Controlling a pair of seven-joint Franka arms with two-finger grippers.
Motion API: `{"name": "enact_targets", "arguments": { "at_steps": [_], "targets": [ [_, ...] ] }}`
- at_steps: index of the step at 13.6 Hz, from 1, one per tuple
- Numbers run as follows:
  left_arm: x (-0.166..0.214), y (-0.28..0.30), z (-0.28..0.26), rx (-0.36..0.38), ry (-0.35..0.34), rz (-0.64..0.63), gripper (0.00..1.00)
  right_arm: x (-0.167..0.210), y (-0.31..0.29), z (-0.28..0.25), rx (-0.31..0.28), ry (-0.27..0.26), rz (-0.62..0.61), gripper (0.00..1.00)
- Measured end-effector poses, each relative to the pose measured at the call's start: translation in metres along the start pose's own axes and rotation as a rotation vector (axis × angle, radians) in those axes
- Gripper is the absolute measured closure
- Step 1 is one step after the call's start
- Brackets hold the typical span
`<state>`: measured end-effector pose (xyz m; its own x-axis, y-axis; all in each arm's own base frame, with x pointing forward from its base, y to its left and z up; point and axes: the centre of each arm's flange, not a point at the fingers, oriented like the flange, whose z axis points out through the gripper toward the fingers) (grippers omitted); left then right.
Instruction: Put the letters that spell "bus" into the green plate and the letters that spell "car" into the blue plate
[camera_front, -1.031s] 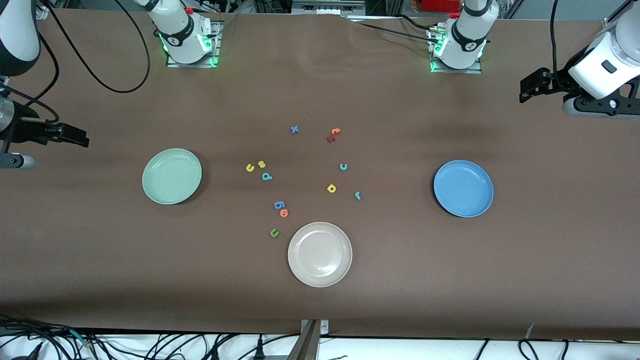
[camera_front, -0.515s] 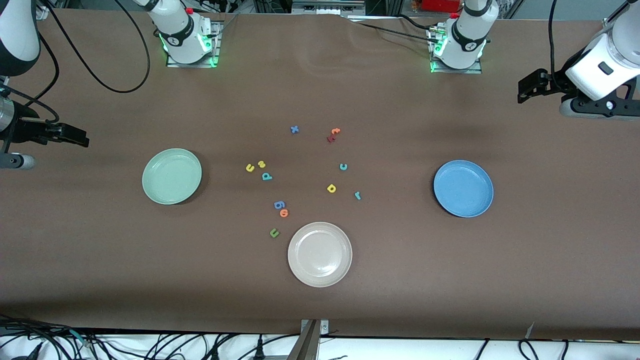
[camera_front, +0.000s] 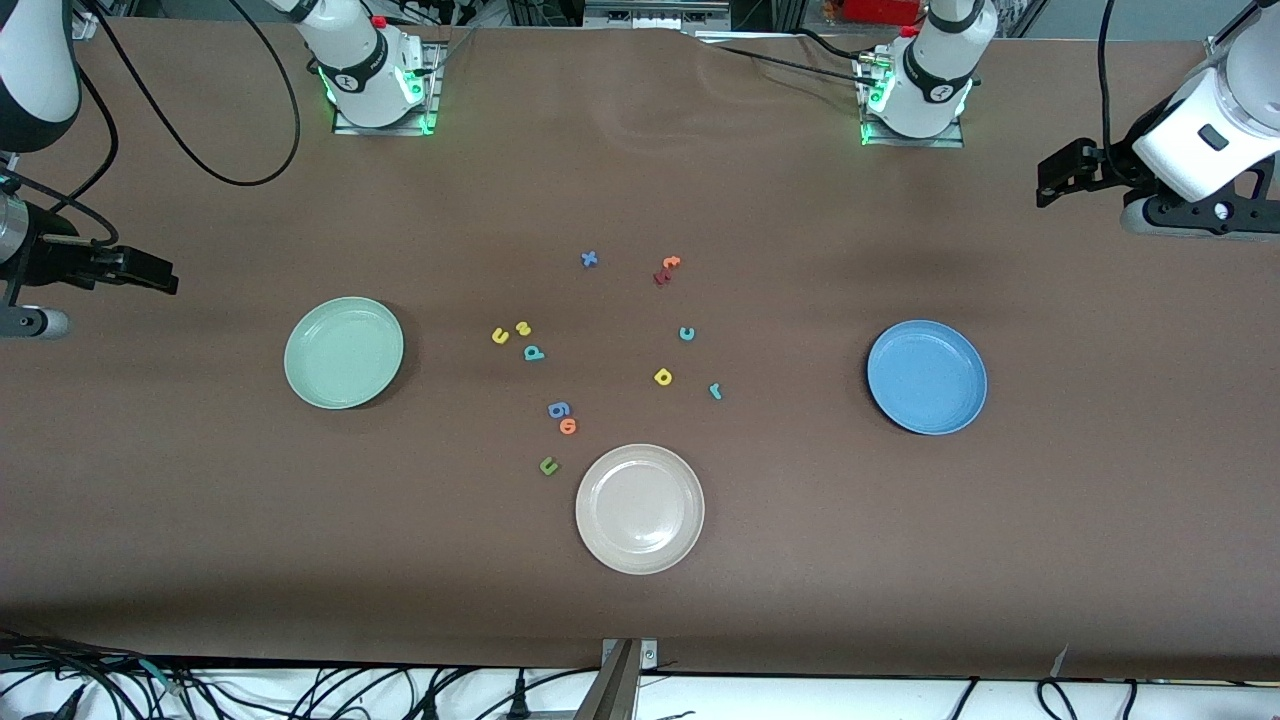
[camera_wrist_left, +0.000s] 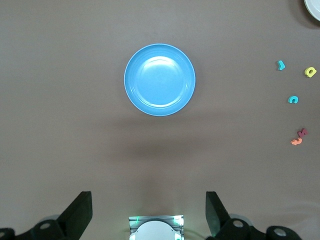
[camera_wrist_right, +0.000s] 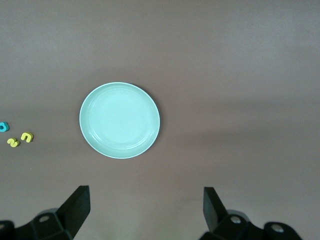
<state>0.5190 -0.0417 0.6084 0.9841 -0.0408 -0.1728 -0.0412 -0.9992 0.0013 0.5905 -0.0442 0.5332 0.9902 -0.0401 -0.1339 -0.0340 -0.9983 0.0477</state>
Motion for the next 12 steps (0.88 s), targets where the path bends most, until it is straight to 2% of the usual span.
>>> {"name": "enact_targets", "arguments": {
  "at_steps": [12],
  "targets": [
    [-0.0003, -0.0043, 0.0002, -0.002, -0.003, -0.008, 0.00, 0.0000, 0.0000, 0.0000, 0.000, 0.000, 0.000, 0.00]
  ]
}}
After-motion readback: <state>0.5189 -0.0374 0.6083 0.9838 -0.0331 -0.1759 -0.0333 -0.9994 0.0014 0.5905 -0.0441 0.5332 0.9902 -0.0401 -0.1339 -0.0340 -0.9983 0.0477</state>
